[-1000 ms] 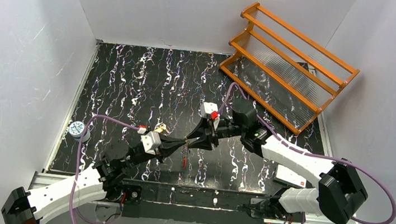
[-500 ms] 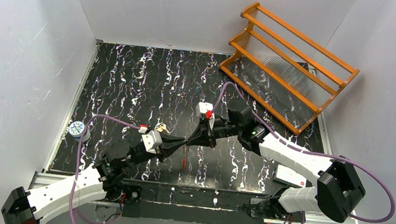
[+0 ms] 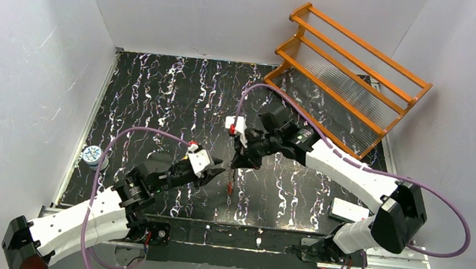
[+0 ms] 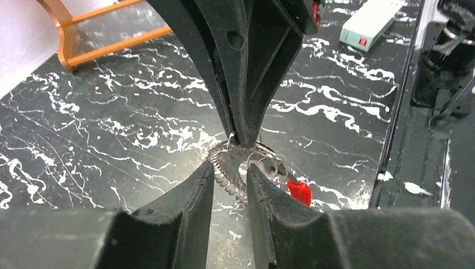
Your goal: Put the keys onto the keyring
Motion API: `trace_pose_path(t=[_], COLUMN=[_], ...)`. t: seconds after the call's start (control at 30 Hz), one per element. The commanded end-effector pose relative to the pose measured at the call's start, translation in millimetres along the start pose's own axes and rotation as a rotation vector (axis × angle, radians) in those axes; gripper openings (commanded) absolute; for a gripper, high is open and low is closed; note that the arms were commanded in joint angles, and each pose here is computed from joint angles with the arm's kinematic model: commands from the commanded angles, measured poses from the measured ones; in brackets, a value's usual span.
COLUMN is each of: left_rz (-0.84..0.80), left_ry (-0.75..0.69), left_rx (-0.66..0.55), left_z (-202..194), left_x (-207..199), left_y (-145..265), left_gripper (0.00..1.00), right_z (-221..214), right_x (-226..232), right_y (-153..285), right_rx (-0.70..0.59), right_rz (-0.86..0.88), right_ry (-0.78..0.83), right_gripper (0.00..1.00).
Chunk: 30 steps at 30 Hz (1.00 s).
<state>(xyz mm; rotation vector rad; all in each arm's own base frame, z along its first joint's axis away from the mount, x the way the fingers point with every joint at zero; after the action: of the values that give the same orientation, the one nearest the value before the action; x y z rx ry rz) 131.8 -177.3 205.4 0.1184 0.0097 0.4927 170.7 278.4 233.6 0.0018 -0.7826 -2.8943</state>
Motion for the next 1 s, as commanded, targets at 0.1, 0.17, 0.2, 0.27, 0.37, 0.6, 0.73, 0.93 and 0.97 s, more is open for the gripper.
trace_pose_path(t=[0.1,0.17,0.2,0.27,0.37,0.6,0.73,0.93,0.97], left_rz=[-0.045,-0.063,-0.071,-0.079,-0.096,-0.183,-0.196,-0.206,-0.202], left_ry=[-0.068,-0.067,-0.063,-0.055,-0.044,-0.036,-0.039,-0.038,-0.035], left_rx=[0.037,0.024,0.014,0.001,0.000,0.021,0.050,0.092,0.100], left_z=[4,3,3,2,-1,-7,-10,-14,-15], left_x=[-1,-2,-3,-4,-6,-13,-14,-14,-14], left_y=[-1,-3,-4,-6,-9,-15,-15,-13,-13], left_gripper=[0.30,0.31,0.32,0.33,0.33,0.33,0.33,0.34,0.34], right_z=[-6,-4,-3,-1,1,2,2,3,4], right_x=[11,12,13,15,17,19,19,20,21], right_y=[-2,-4,-6,-8,-12,-16,-16,-16,-16], right_rx=[0.224,0.223,0.218,0.205,0.199,0.201,0.208,0.210,0.208], right_rz=[0.048,0.057,0.062,0.075,0.087,0.094,0.087,0.086,0.088], right_ry=[-0.008,0.002,0.008,0.015,0.024,0.034,0.039,0.053,0.055], right_gripper=[0.01,0.01,0.01,0.01,0.01,0.01,0.01,0.01,0.01])
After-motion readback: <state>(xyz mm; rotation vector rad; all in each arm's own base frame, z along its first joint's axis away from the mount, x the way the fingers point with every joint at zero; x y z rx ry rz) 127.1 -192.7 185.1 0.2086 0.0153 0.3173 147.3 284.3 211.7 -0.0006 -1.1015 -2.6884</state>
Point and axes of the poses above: each gripper's point midway between its finger pads, its own y axis back along the fingers, its own x axis along the line the jaws close on, z = x × y, the point moved 8 cm from there along y, back along the fingers, and after that the axes turned 7 degrees about y, right-handed, at the moved point
